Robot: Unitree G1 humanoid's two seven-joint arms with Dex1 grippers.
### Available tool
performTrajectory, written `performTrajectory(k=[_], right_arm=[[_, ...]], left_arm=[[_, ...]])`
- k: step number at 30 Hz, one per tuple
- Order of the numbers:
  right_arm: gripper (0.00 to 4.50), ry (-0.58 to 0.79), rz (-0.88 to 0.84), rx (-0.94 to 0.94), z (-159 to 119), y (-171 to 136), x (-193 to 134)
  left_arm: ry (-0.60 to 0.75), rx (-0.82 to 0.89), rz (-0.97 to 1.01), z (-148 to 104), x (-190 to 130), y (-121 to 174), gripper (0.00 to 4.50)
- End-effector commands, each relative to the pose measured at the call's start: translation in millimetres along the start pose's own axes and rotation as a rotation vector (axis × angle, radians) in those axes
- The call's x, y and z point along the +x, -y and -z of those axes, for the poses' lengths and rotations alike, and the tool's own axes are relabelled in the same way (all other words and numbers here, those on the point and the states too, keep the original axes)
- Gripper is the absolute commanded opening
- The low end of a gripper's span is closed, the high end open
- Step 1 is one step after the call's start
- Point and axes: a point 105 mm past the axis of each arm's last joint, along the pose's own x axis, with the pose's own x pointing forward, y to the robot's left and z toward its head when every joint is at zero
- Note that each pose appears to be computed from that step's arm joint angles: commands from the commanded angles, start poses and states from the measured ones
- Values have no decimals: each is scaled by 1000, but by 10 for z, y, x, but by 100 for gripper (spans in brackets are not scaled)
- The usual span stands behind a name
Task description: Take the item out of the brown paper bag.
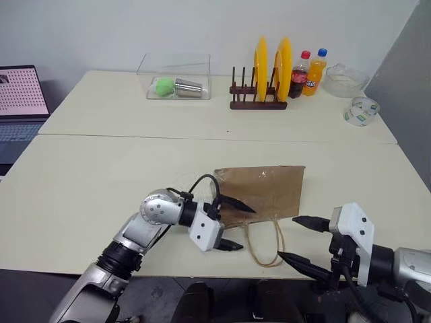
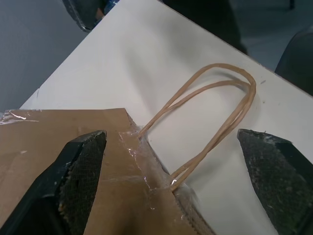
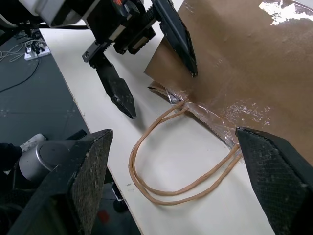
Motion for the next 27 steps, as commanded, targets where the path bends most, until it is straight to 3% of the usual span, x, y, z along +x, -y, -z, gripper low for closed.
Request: performTrajectory(k=[1, 27], right_arm=[[420, 61, -55, -49, -184, -191, -5], [420, 38, -44, -60, -141, -204, -43]], left_arm=[[22, 21, -21, -38, 78, -69, 450], [30, 36, 11, 19, 176, -20, 450]])
